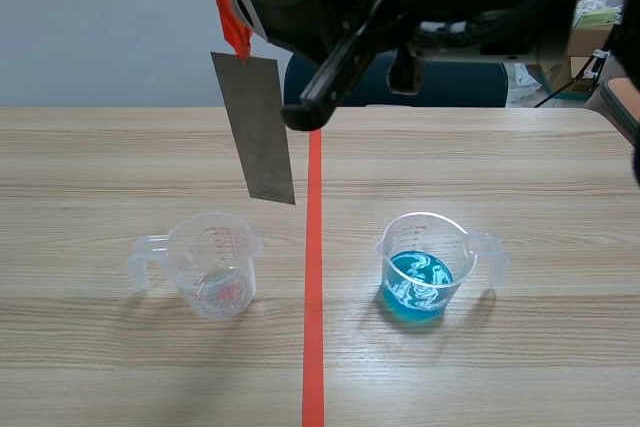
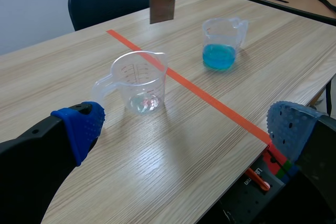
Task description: Do the redox reaction experiment
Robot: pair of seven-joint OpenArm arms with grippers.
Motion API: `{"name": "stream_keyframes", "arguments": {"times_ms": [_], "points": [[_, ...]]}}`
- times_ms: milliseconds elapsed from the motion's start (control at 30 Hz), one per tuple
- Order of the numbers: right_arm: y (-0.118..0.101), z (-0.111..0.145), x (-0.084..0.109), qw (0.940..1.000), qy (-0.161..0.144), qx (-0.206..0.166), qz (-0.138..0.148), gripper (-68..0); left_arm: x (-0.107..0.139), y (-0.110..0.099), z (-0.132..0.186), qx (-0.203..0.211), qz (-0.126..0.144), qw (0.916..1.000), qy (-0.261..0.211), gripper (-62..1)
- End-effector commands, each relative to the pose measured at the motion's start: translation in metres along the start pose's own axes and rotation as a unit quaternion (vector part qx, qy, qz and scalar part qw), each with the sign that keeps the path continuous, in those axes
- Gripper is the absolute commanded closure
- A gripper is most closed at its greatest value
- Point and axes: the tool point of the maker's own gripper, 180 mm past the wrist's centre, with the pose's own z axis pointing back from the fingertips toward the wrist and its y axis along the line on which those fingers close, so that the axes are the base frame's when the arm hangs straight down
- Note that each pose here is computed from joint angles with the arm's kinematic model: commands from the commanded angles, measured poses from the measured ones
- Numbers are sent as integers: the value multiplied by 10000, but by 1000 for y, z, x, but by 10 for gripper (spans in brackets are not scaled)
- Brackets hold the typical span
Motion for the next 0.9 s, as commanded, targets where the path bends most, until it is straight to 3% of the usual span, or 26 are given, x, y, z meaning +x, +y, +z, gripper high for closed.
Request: {"name": "stream_keyframes", "arguments": {"times_ms": [0,600,867], "points": [[-1,8,11,9998,-169,-11,81,-6,8,1,-3,21,-21,9998,-172,-623],[-32,73,-10,9979,308,-455,331,-6,8,1,-3,21,-20,9999,-169,-623],[-35,95,-19,9970,491,-527,299,-6,8,1,-3,23,-20,9999,-167,-623]]}}
